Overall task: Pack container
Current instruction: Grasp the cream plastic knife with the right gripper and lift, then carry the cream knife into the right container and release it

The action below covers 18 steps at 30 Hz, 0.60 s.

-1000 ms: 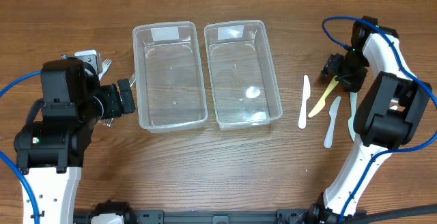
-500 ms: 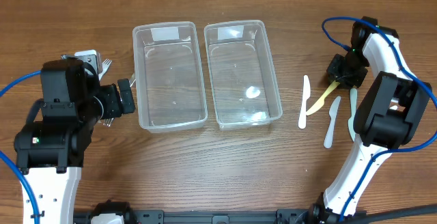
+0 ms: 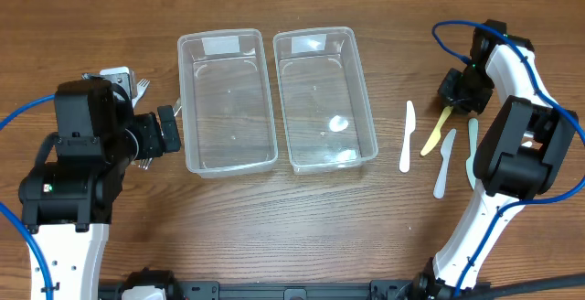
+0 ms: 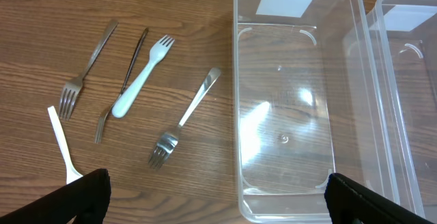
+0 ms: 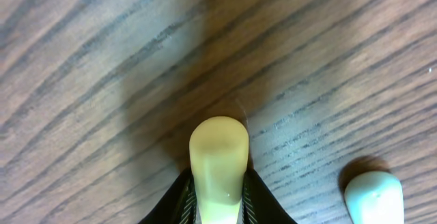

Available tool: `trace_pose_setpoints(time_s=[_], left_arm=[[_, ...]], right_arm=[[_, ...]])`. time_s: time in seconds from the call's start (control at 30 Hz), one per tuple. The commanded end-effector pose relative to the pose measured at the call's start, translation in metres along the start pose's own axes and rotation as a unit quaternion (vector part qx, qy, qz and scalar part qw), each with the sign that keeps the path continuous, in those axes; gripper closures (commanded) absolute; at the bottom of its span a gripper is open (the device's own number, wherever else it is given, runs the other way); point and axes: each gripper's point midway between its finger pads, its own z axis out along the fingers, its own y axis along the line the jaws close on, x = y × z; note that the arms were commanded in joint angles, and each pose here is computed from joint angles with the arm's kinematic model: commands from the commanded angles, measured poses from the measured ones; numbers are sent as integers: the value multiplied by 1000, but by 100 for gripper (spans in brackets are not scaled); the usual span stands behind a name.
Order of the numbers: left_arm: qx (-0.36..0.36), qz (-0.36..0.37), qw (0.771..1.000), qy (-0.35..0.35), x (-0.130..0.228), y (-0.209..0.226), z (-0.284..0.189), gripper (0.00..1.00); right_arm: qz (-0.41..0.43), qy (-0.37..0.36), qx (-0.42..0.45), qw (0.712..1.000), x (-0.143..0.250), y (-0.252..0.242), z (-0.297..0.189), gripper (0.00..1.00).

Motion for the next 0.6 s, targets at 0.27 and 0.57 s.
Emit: trace_pose_setpoints(time_s=[0.27, 0.57], left_arm=[[8, -5, 1000, -14, -9, -4, -5, 0], [8, -5, 1000, -14, -10, -4, -5, 0]], right_arm=[[-130, -222, -87, 963, 17, 107, -218, 96], [-324, -179, -113, 922, 139, 239, -195, 96]])
